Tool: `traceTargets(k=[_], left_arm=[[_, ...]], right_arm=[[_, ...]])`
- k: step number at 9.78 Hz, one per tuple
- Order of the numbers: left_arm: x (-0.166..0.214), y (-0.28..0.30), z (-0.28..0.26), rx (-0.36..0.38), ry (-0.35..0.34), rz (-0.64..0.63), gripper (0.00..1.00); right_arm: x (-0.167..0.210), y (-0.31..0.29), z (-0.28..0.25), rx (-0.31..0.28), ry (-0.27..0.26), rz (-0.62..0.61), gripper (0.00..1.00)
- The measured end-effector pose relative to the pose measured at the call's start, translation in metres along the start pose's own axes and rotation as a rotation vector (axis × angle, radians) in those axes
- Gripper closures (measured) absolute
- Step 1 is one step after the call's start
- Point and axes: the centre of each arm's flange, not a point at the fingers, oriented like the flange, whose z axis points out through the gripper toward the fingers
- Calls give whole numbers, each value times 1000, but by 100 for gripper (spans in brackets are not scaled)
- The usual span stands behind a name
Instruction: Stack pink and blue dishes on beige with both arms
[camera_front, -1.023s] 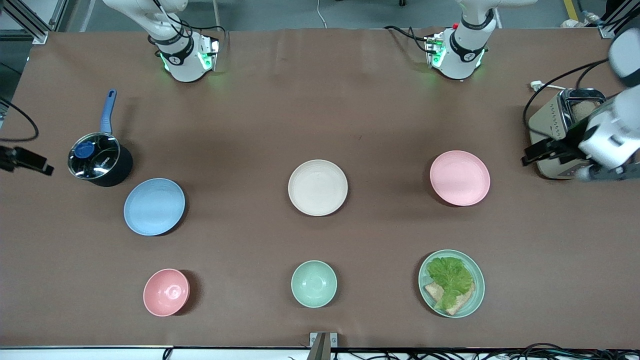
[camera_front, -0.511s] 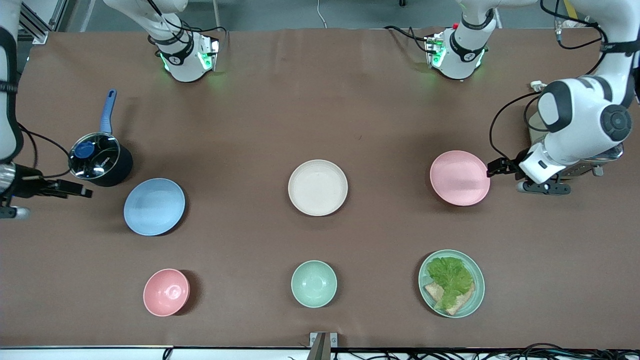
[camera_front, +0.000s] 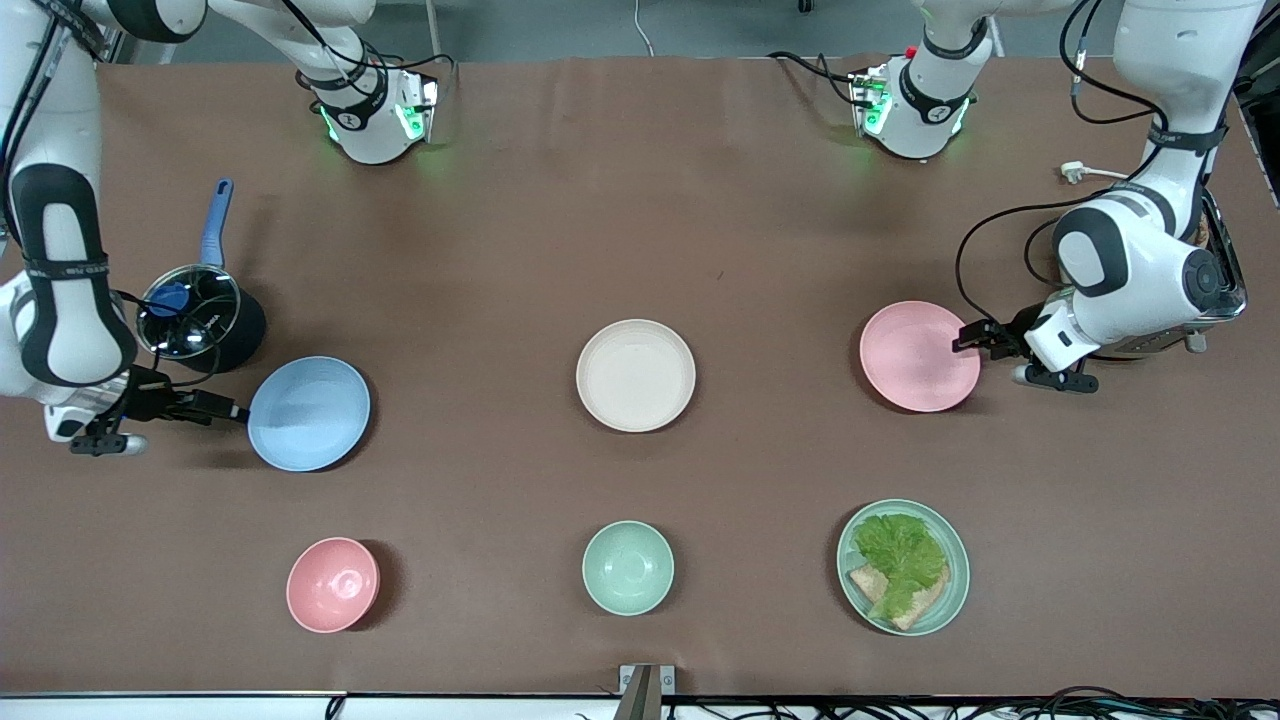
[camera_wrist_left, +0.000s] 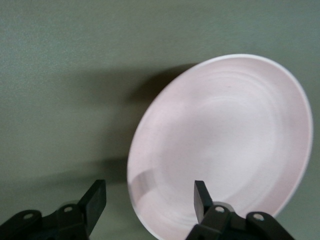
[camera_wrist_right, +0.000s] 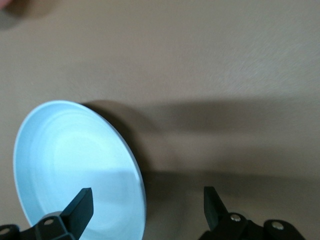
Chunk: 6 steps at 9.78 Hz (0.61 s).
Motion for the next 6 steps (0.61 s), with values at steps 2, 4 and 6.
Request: traceTargets(k=[2, 4, 6], left_arm=[[1, -6, 13, 16, -2, -1, 57], [5, -5, 11, 19, 6, 4, 87], [12, -1, -3, 20, 36, 20, 96]], right_arm=[[-12, 4, 18, 33, -19, 21, 18], [-18, 4, 26, 43, -37, 29, 31], [-20, 1, 29, 64, -56, 28, 44]])
